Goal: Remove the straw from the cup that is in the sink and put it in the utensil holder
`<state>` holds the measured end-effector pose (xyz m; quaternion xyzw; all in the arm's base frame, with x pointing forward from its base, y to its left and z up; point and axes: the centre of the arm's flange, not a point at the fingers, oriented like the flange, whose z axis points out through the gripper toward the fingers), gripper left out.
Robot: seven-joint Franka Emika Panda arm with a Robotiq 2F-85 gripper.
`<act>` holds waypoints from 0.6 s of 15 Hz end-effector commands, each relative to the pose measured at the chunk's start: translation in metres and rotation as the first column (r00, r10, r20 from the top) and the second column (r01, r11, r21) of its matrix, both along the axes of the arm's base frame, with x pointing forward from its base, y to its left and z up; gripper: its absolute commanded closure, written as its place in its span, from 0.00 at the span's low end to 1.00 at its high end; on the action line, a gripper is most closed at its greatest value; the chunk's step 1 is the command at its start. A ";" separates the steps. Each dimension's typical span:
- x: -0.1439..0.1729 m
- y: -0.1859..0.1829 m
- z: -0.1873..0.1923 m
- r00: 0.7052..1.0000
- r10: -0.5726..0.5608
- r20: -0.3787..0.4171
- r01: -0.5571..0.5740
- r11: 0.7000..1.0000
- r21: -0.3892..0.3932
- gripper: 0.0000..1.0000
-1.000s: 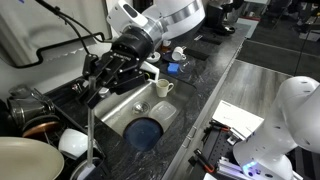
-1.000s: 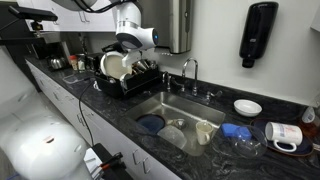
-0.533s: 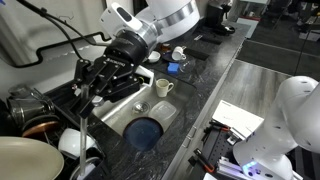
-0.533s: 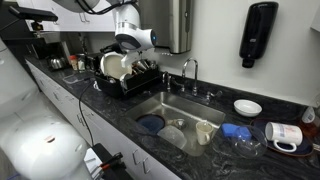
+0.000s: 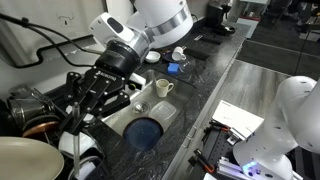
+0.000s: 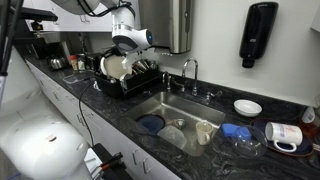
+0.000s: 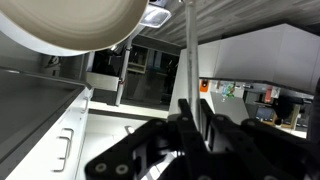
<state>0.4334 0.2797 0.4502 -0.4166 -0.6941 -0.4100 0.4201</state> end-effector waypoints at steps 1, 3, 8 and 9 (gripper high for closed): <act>0.015 0.011 -0.011 0.998 0.018 0.061 -0.014 0.998 -0.055 0.97; 0.017 0.010 -0.015 0.998 0.031 0.058 -0.027 0.996 -0.083 0.97; 0.018 0.013 -0.031 0.994 0.112 -0.014 -0.113 0.981 -0.159 0.97; 0.017 0.015 -0.034 0.991 0.129 -0.033 -0.132 0.976 -0.174 0.97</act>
